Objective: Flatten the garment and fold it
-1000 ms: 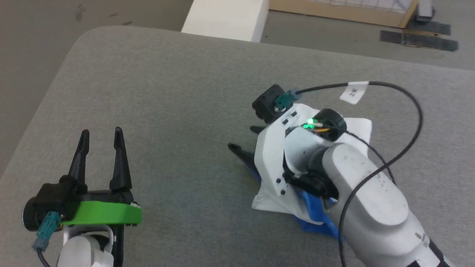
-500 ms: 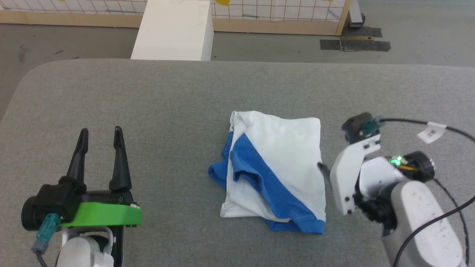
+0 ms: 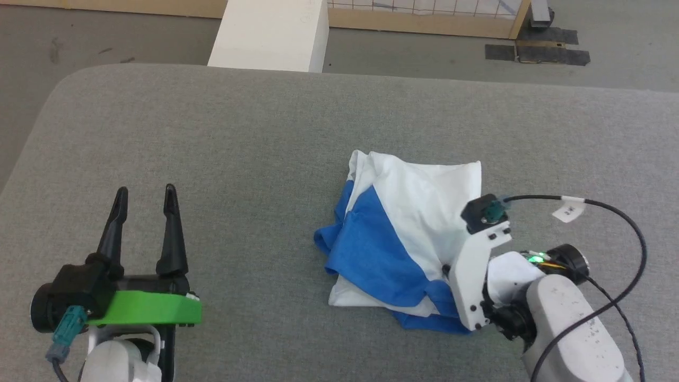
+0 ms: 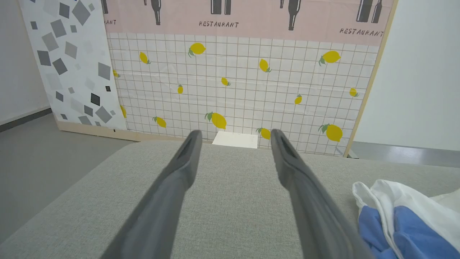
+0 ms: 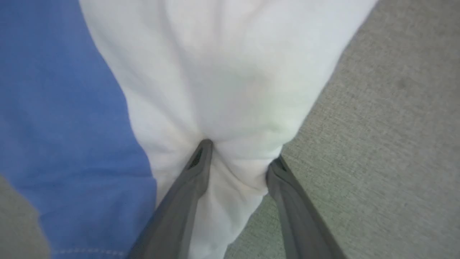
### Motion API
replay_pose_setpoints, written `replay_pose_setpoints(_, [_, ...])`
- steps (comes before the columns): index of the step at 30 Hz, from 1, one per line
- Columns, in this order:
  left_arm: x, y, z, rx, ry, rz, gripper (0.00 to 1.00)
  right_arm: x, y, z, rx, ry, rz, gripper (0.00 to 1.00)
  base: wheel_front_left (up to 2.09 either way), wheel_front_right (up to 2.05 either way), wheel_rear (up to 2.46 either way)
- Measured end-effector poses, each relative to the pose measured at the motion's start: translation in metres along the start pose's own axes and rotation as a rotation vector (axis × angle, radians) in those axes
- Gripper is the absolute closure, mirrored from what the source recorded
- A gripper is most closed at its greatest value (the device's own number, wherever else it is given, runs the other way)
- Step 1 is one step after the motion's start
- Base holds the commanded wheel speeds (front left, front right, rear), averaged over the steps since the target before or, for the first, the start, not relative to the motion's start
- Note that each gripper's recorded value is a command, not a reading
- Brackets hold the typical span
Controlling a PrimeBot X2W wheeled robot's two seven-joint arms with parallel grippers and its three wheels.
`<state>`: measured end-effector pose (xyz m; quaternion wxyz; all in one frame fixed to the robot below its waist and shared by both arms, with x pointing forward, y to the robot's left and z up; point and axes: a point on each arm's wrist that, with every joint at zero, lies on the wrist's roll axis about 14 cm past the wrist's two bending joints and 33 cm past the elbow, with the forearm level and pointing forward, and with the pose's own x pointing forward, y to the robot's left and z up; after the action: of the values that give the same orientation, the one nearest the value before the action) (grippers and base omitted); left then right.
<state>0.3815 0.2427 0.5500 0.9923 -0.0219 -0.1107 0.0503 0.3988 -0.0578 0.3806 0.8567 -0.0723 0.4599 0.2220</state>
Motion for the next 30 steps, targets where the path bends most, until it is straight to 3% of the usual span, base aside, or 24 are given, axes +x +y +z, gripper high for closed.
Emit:
replay_pose_setpoints(6, [0.003,-0.006,-0.005,-0.001,0.009,-0.022,0.0,-0.012,0.0,0.007,-0.079,-0.045,0.018,1.0,0.0,0.0,0.0])
replay_pose_setpoints(9, [0.011,-0.019,-0.006,-0.01,0.001,-0.061,0.0,-0.029,-0.018,0.011,-0.142,-0.06,-0.017,1.0,0.0,0.0,0.0])
replay_pose_setpoints(14, [0.032,-0.056,-0.006,-0.045,-0.027,-0.162,0.0,-0.073,-0.085,0.007,-0.207,-0.055,-0.18,1.0,0.0,0.0,0.0])
replay_pose_setpoints(22, [0.066,-0.121,-0.02,-0.114,-0.048,-0.329,0.0,-0.146,-0.2,-0.036,-0.167,0.064,-0.479,1.0,0.0,0.0,0.0])
replay_pose_setpoints(30, [0.086,-0.129,-0.063,-0.093,0.01,-0.373,0.0,-0.178,-0.281,-0.07,-0.095,0.213,-0.686,1.0,0.0,0.0,0.0])
